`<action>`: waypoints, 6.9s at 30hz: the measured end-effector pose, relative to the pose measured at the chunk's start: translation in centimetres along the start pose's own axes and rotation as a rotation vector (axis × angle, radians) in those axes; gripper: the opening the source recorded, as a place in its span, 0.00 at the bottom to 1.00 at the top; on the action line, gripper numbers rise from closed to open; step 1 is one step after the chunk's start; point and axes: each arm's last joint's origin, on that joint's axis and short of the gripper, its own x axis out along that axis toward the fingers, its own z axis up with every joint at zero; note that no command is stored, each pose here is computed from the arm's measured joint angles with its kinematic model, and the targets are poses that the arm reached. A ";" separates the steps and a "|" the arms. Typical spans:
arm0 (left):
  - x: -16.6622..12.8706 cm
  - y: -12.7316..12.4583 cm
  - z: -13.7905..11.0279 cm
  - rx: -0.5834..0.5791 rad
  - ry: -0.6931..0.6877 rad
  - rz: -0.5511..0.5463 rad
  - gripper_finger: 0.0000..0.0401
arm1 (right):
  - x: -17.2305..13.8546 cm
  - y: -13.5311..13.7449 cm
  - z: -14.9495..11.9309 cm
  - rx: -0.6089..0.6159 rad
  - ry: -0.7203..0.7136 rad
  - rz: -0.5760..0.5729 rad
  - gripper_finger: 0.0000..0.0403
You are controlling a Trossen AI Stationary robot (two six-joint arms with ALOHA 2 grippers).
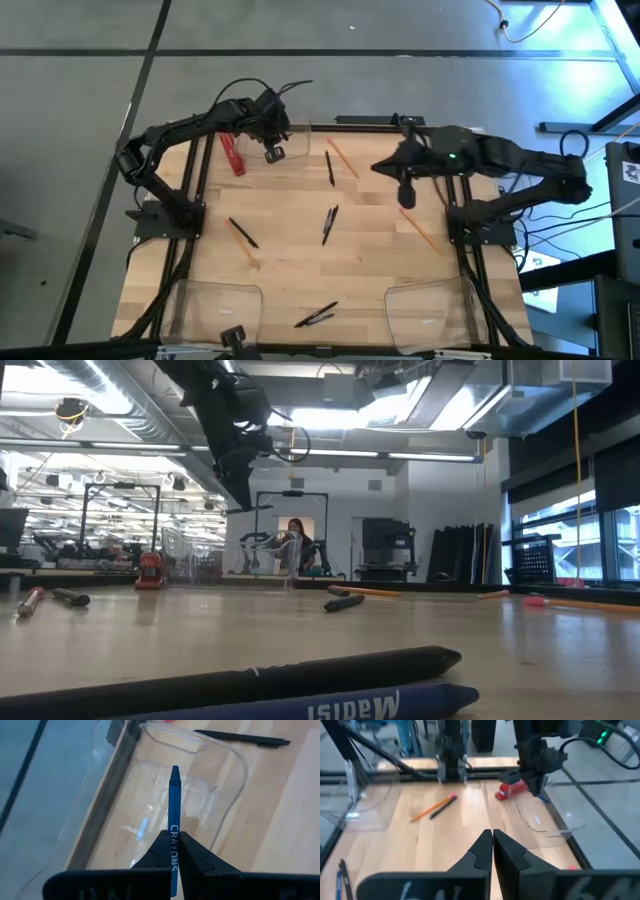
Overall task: Sort crayons/erasers/pens/pencils in bins
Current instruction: Put the blue crayon into the top transparent bin, then put the black pen into the bottom left transparent bin
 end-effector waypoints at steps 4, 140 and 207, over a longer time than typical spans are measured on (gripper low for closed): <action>1.3 0.0 0.0 -0.001 0.038 -0.016 0.00 | 2.0 -0.3 0.5 -0.035 0.057 0.022 0.04; -5.3 -22.2 -14.7 0.172 0.209 -0.202 0.20 | 5.5 0.0 -0.2 -0.073 0.138 0.215 0.04; -4.3 -22.4 -14.6 0.304 0.107 -0.189 0.27 | 5.4 0.3 -0.2 -0.060 0.136 0.317 0.04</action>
